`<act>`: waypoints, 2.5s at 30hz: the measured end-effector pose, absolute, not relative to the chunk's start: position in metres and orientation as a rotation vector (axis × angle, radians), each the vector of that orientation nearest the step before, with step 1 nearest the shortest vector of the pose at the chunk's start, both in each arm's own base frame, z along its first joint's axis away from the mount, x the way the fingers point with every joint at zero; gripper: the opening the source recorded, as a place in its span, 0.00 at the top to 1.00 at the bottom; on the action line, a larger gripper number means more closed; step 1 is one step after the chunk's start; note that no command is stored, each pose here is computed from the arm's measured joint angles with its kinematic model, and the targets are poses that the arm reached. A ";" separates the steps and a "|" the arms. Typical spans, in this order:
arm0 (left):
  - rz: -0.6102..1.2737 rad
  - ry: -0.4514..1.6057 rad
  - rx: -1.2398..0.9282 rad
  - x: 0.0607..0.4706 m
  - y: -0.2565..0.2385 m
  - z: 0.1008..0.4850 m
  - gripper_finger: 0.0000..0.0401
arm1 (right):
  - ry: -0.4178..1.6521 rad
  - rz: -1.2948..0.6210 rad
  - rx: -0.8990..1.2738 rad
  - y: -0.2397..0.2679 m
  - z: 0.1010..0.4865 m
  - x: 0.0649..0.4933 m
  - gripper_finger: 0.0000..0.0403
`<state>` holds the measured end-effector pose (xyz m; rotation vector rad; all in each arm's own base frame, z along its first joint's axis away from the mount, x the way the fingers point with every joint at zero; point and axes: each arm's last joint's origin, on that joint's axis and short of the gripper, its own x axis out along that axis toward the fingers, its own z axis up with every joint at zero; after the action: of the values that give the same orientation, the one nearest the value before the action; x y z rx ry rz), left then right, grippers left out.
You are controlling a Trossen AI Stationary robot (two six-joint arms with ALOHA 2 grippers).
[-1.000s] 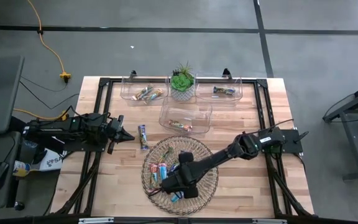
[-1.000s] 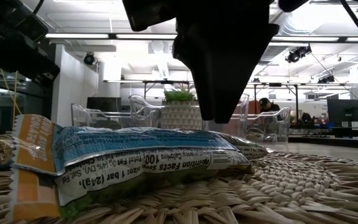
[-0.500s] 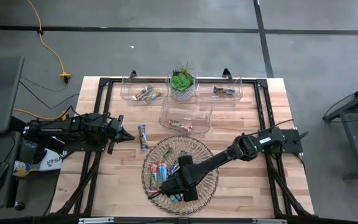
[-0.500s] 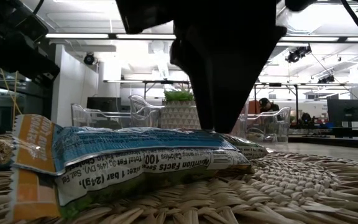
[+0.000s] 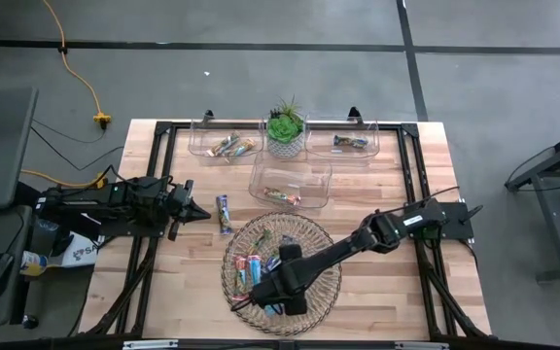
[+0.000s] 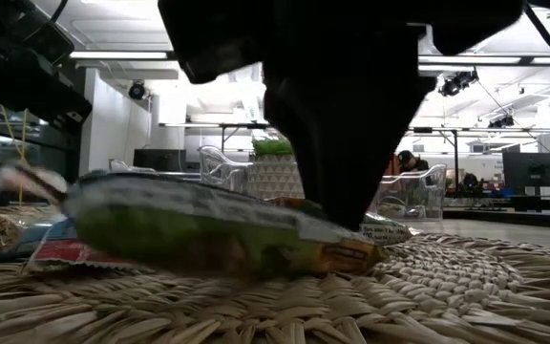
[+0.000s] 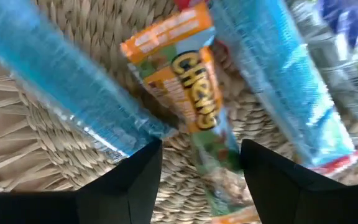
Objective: Pick and place Granola Bars by type
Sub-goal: Put the yellow granola bar into the top left transparent bin
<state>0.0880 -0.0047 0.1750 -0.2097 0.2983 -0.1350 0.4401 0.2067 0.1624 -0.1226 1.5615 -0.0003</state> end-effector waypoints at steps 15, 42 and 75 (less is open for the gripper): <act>-0.138 0.299 -0.210 0.088 -0.005 0.175 1.00 | 1.580 -0.052 -0.037 0.205 0.159 0.441 0.64; -0.134 0.298 -0.210 0.088 -0.005 0.175 1.00 | 1.350 -0.151 0.258 0.206 0.212 0.445 0.86; -0.138 0.299 -0.210 0.088 -0.005 0.175 1.00 | 0.293 -0.057 0.401 0.065 0.323 0.535 0.86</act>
<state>0.0880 -0.0048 0.1750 -0.2102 0.2989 -0.1380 0.5354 0.0647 0.3230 0.4007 0.2928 -0.0567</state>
